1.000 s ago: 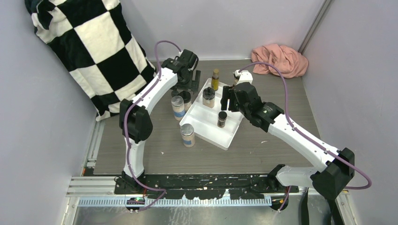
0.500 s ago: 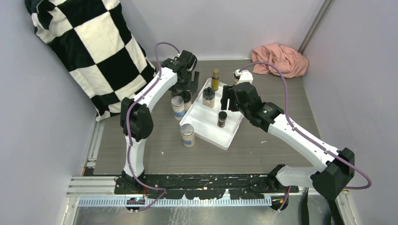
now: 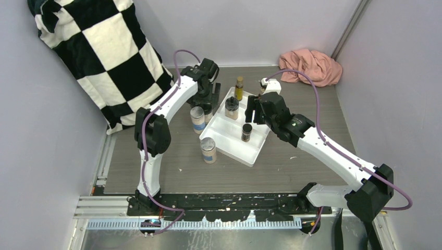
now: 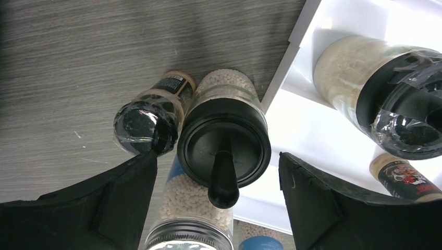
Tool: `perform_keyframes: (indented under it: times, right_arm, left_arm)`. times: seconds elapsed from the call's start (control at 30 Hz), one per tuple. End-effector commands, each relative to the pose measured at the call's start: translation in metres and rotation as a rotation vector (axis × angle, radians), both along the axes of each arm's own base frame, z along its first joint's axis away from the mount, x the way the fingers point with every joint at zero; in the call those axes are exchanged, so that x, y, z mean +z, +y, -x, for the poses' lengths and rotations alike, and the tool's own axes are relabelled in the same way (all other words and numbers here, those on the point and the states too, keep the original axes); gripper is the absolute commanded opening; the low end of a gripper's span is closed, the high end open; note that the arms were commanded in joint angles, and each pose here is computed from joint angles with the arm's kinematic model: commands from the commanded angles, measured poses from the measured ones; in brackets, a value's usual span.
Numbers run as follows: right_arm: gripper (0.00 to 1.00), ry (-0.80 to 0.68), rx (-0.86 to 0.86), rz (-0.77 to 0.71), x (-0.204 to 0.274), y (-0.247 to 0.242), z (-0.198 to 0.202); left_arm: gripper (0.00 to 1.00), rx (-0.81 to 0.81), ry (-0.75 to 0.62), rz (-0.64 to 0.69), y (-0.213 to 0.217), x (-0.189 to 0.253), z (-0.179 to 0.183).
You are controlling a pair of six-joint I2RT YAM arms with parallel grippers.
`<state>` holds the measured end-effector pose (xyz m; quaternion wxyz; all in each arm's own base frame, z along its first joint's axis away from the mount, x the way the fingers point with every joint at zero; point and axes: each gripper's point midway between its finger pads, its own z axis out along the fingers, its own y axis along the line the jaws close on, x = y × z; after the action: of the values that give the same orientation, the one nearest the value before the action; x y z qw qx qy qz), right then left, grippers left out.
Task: Organize the condiment bottles
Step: Pick up the bottle from the center of the board.
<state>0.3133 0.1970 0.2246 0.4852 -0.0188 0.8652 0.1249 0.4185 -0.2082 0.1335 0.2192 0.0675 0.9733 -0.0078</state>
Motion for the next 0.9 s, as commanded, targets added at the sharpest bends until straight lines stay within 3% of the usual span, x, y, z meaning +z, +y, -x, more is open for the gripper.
perform_keyframes:
  times: [0.0,0.87]
  right_arm:
    - [0.73,-0.053,-0.030,-0.038,0.015,-0.002,-0.006]
    - [0.73,-0.054,-0.034,-0.041,0.014,-0.001,-0.007]
  left_arm:
    - [0.87,0.008,0.022,0.007,0.003,-0.003,0.003]
    - [0.83,0.004,0.053,-0.008,0.002,-0.017,0.003]
